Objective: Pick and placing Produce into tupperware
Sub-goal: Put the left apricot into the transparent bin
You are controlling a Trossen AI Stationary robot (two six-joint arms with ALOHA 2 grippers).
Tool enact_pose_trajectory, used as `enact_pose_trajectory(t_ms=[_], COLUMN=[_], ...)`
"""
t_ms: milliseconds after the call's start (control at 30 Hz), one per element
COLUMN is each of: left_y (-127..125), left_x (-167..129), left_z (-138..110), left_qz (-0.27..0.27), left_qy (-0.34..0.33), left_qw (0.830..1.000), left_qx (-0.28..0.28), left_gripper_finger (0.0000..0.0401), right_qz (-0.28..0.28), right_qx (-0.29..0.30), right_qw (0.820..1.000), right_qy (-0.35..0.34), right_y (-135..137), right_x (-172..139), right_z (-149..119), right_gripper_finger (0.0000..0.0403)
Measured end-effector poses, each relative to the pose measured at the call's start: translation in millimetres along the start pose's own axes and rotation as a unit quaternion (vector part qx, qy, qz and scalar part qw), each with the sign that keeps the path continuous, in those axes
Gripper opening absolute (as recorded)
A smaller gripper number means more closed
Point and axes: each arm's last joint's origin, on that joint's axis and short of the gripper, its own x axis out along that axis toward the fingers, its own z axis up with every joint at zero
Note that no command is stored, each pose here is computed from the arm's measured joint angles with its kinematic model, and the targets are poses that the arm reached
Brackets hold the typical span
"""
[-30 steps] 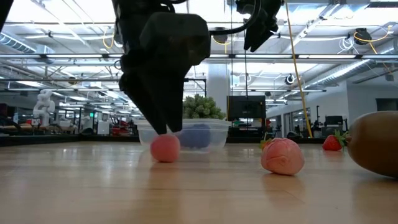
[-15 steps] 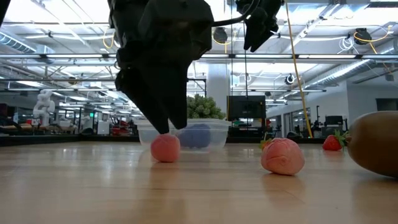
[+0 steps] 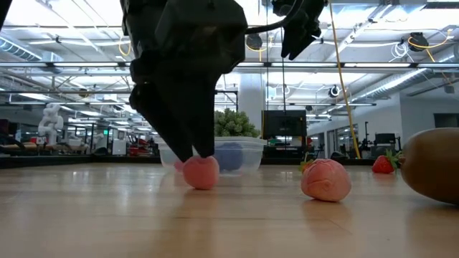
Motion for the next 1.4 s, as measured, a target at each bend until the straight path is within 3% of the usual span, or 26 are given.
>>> enact_pose_trajectory(t_ms=[733, 1400], left_y=[-5.4, -5.5], left_x=[20.1, 19.8], left_z=[-5.9, -1.5], left_qz=[-0.011, -0.015], left_qy=[0.019, 0.0], left_qw=[1.0, 1.0], left_qx=[0.008, 0.008], left_gripper_finger=[0.0241, 0.0241], right_qz=[0.0, 0.001], right_qx=[0.003, 0.004], right_qw=[1.0, 1.0], right_qy=[-0.008, -0.014], right_y=[0.0, 0.0], right_x=[0.0, 0.0], right_z=[1.5, 2.8], right_gripper_finger=[0.0281, 0.0281])
